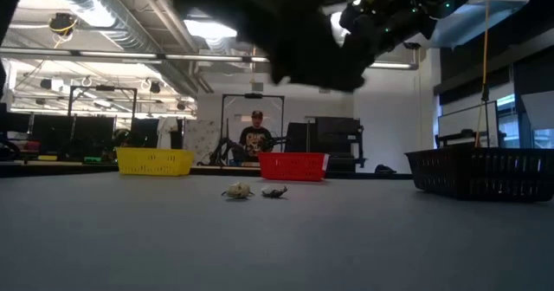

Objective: Sort Halloween decoration
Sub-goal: Put the yellow skull toy into the yellow bin

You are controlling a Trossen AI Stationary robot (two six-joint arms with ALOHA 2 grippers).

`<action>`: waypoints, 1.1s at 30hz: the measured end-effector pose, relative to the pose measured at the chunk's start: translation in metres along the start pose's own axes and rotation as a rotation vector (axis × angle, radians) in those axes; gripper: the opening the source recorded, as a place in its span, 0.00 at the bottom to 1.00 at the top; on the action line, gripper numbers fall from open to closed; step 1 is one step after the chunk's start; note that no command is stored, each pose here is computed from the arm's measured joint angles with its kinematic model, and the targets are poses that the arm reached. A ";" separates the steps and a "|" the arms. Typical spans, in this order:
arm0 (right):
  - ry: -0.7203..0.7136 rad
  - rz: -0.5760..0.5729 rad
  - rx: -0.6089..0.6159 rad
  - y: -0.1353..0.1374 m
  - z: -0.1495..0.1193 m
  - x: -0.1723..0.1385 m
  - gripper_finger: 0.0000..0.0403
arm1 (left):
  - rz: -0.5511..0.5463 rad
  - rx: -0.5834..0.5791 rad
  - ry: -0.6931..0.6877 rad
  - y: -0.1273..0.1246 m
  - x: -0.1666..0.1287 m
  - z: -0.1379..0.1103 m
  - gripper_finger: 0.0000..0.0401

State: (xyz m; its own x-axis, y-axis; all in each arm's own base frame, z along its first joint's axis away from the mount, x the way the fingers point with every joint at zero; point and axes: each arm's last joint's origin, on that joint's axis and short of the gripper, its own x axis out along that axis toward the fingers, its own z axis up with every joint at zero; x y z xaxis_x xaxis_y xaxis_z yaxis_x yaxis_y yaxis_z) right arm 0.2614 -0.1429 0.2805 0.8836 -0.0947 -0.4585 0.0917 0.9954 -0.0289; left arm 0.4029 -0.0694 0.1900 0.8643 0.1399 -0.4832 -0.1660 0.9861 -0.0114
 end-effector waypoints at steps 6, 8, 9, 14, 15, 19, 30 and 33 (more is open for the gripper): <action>-0.006 -0.002 -0.003 0.000 0.001 0.000 0.24 | 0.008 -0.109 0.010 -0.012 -0.025 -0.027 0.27; -0.006 -0.002 -0.003 0.000 0.001 0.000 0.24 | -0.023 -0.116 0.049 -0.017 -0.029 -0.035 0.27; -0.007 -0.002 -0.003 0.000 0.001 0.000 0.24 | -0.051 -0.124 0.056 -0.020 -0.030 -0.036 0.27; -0.006 -0.002 -0.003 0.000 0.001 0.000 0.24 | -0.132 -0.133 0.109 -0.033 -0.036 -0.044 0.27; -0.007 -0.002 -0.003 0.000 0.001 0.000 0.24 | -0.133 -0.131 0.111 -0.035 -0.037 -0.045 0.27; -0.004 -0.002 -0.002 0.000 0.000 0.000 0.24 | -0.130 -0.121 0.133 -0.037 -0.038 -0.048 0.27; -0.004 -0.003 -0.002 0.000 0.000 0.000 0.24 | -0.015 -0.122 0.213 -0.031 -0.039 -0.059 0.27; -0.004 -0.003 -0.002 0.000 0.000 0.000 0.24 | 0.012 -0.115 0.216 -0.030 -0.040 -0.060 0.27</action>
State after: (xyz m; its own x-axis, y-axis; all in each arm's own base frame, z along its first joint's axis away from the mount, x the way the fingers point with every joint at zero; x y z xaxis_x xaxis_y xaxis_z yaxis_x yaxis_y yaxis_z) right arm 0.2616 -0.1432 0.2809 0.8851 -0.0979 -0.4550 0.0935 0.9951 -0.0323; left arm 0.3454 -0.1103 0.1572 0.7427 0.1167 -0.6594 -0.2393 0.9659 -0.0985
